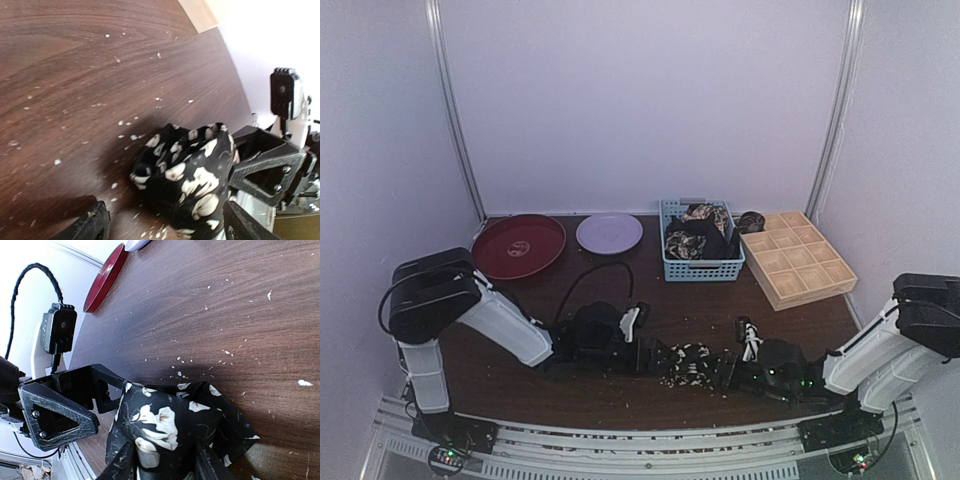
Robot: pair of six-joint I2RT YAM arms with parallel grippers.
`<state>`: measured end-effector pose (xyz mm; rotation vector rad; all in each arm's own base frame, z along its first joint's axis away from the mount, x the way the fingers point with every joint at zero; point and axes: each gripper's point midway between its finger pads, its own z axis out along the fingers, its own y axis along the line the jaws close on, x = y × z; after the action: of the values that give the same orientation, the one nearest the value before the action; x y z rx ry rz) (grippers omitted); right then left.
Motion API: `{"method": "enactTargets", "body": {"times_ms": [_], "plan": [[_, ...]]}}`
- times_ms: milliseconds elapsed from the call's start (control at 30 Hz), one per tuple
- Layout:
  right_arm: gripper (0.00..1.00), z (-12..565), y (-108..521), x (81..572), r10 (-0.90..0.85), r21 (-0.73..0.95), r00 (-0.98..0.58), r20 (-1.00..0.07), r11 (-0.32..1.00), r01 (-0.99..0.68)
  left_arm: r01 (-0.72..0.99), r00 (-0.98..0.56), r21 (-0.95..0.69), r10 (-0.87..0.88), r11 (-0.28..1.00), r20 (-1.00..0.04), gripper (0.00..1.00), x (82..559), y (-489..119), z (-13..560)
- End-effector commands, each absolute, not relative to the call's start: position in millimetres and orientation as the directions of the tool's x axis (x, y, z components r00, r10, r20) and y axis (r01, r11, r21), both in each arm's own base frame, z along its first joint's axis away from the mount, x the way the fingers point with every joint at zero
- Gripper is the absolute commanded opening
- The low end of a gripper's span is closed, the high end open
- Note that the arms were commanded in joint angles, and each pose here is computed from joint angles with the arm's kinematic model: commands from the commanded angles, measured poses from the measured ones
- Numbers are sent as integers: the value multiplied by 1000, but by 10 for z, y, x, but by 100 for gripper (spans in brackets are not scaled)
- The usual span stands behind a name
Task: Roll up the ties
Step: Roll the tie at the center of the board, then pick up the tie from the center of the board.
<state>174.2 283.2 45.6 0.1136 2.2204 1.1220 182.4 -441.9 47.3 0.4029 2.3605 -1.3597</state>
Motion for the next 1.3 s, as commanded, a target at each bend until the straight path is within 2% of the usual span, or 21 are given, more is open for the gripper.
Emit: {"method": "enactTargets", "body": {"times_ms": [0,200,433,633,833,1100,1267], "plan": [[39,323,2751,1707,319,730,-807,-496,656,-190,373,-911,-836,-10,402,-412,80,1822,-4553,561],[37,352,2822,1694,310,759,-823,-476,618,-206,308,-943,-895,-19,322,-331,76,1767,-4691,511],[37,310,2810,1701,316,769,-830,-460,608,-196,255,-962,-903,-6,345,-274,69,1728,-4760,432],[45,397,2792,1725,317,762,-828,-463,619,-189,243,-964,-893,-9,379,-267,58,1734,-4710,287],[54,488,2587,1787,345,714,-794,-500,683,-153,249,-963,-887,5,388,-268,53,1731,-4720,240],[38,465,2597,1777,345,715,-805,-483,685,-136,255,-960,-878,2,405,-278,55,1755,-4715,278],[31,421,2767,1729,323,751,-837,-441,644,-147,241,-965,-908,-11,342,-261,61,1688,-4751,448]]}}
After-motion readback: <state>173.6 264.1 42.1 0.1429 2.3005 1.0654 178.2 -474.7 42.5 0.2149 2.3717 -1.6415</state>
